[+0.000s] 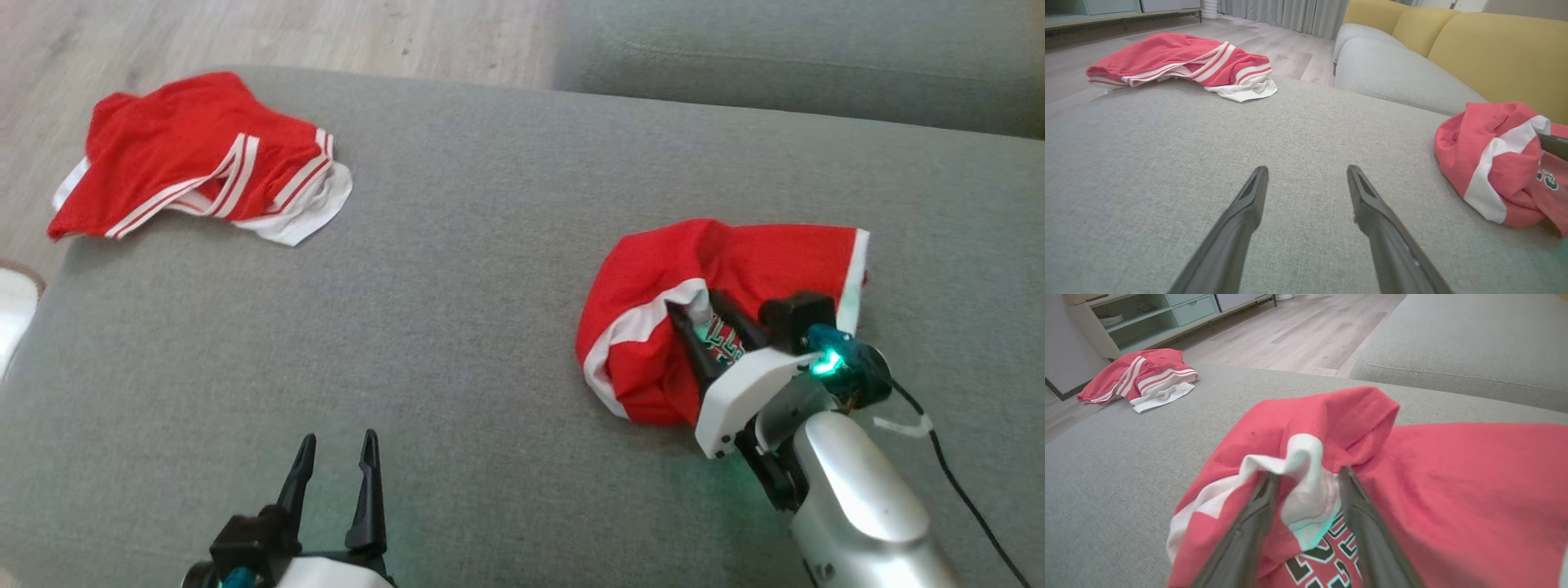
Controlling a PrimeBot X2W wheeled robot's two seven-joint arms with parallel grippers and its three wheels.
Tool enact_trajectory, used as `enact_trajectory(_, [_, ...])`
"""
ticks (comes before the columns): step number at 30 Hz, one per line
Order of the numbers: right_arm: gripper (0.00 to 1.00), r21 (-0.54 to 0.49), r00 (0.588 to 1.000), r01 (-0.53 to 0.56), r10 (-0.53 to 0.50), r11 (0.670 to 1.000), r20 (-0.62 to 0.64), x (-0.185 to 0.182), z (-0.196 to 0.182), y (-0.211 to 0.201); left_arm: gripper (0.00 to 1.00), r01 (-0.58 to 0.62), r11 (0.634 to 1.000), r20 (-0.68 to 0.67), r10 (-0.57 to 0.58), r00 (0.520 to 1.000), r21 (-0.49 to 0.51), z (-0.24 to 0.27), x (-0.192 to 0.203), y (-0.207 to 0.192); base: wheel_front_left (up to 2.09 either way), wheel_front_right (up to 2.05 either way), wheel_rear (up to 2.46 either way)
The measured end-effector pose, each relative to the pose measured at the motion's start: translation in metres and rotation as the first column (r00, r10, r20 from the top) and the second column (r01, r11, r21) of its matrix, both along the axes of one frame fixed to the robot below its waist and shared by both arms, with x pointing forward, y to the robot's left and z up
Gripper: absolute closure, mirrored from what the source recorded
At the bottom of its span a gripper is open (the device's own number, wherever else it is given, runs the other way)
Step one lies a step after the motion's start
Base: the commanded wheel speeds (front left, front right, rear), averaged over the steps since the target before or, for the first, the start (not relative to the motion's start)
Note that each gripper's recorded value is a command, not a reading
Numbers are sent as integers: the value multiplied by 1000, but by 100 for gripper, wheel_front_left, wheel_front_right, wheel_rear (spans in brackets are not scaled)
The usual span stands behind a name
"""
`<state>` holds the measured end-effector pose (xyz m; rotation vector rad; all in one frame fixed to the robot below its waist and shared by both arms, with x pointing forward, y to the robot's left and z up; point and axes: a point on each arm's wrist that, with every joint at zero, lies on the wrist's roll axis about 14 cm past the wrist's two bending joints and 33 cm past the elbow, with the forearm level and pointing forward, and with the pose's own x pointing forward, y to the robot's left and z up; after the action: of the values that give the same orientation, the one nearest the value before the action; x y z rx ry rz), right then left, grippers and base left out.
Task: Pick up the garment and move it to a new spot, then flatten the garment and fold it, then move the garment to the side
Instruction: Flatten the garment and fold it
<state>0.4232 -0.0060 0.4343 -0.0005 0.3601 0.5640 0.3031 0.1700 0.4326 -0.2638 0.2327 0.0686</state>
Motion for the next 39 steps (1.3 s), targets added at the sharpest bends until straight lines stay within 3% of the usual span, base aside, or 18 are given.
enact_trajectory(3, [100, 2, 1000, -16, 16, 1000, -17, 3, -4, 7, 0, -17, 1000, -11, 17, 1000, 4, -4, -3, 5, 0, 0, 0])
enact_trajectory(8, [100, 43, 998, -40, 37, 998, 59, 13, 17, 19, 0, -17, 1000, -10, 17, 1000, 2, -5, -3, 4, 0, 0, 0])
enact_trajectory(13, [100, 144, 976, -93, 62, 985, 207, 29, 79, 39, 0, -1, 1000, 11, 1, 1000, 3, 1, 3, 1, 0, 0, 0])
enact_trajectory(20, [100, 226, 918, -78, -18, 971, 397, 52, 163, 25, 0, 33, 999, 29, -33, 999, 4, 5, 8, -9, 0, 0, 0])
enact_trajectory(23, [100, 226, 907, -19, -78, 974, 413, 59, 176, 3, 0, 55, 998, 42, -55, 998, 4, 8, 12, -15, 0, 0, 0])
enact_trajectory(27, [100, 176, 904, 119, -180, 977, 389, 67, 167, -43, 0, 84, 997, 51, -84, 995, 3, 11, 17, -24, 0, 0, 0])
enact_trajectory(30, [100, 92, 907, 251, -267, 964, 326, 65, 128, -92, 0, 100, 995, 49, -100, 994, 0, 10, 20, -29, 0, 0, 0])
enact_trajectory(31, [100, 34, 907, 336, -333, 941, 258, 57, 94, -128, 0, 107, 994, 41, -106, 993, -1, 8, 21, -31, 0, 0, 0])
enact_trajectory(34, [100, -31, 893, 426, -415, 904, 176, 39, 53, -168, 0, 117, 993, 32, -117, 993, -4, 5, 24, -33, 0, 0, 0])
enact_trajectory(39, [100, -76, 853, 518, -508, 852, 121, 23, 27, -208, 0, 131, 991, 18, -130, 991, -5, 1, 26, -37, 0, 0, 0])
